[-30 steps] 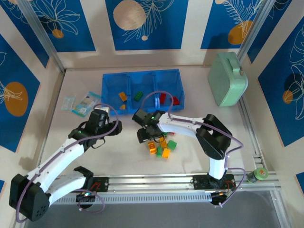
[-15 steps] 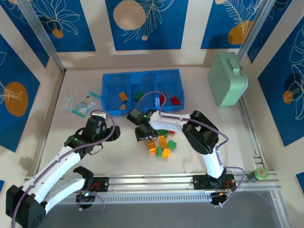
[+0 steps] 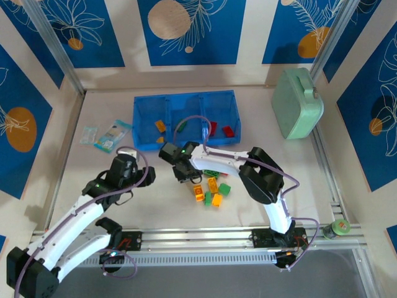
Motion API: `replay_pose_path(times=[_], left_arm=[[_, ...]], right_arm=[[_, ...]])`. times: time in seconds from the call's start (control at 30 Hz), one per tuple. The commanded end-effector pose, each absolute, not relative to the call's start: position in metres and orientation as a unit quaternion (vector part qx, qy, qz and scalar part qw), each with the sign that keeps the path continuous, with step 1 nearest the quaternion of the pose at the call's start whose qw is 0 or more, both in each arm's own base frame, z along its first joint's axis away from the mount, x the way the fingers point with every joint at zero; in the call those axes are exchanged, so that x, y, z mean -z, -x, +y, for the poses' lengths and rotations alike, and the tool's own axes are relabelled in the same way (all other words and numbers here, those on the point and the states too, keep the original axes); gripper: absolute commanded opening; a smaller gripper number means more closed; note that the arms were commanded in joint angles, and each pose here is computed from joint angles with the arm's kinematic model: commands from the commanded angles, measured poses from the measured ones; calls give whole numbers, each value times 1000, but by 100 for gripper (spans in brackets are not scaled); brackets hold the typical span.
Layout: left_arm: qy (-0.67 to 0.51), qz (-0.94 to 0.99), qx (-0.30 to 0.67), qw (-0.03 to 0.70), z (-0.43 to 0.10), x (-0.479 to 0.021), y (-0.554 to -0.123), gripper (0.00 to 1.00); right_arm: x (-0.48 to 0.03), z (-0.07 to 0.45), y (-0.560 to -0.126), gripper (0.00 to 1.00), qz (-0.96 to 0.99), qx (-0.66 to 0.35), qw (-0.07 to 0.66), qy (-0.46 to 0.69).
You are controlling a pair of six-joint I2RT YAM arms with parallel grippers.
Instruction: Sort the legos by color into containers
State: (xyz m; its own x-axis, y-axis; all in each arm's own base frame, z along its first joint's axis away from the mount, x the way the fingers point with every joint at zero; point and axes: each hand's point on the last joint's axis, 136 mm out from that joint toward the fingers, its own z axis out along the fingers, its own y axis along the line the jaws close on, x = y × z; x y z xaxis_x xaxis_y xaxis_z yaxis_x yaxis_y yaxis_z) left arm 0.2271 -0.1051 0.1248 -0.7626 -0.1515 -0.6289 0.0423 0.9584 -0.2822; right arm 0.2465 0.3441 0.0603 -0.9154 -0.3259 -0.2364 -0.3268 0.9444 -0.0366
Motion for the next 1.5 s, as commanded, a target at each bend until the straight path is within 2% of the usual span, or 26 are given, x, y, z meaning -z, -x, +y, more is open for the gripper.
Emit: replay_pose_path(times=[0.0,0.3,0.67,0.7,0.73,0.8,0.83,0.9,1.17,1.47], left_arm=[[31,928,128,348,-97,-122,-220,74],[48,915,138,377,-87,-153,-209,74],[49,913,172,367,-96,-154,-203,73],[47,913,173,366,-97,-155,-203,74],[44,913,174,366,-98,-156,-203,73],[39,914,175,365,-100,-158,-205,73],[37,914,174,364,-101,-159,-205,73],[28,915,176,362,-105,-162,-207,73],[-16,918,190,347,-133,-163,-211,73],[-96,924,210,305,-192,-151,-214,73]], right_arm=[[-121,362,-266,27,966,-35,179,185],[-167,424,-336,28,942,-115,223,224],[-177,475,-404,31,909,-213,265,240],[-181,480,-408,34,903,-230,271,241],[-184,482,-412,41,900,-240,276,238],[-193,483,-423,72,893,-255,292,230],[-198,481,-428,76,892,-257,300,221],[-211,477,-432,76,889,-267,306,211],[-250,438,-407,73,896,-222,323,209],[-260,347,-357,74,899,-221,348,146]])
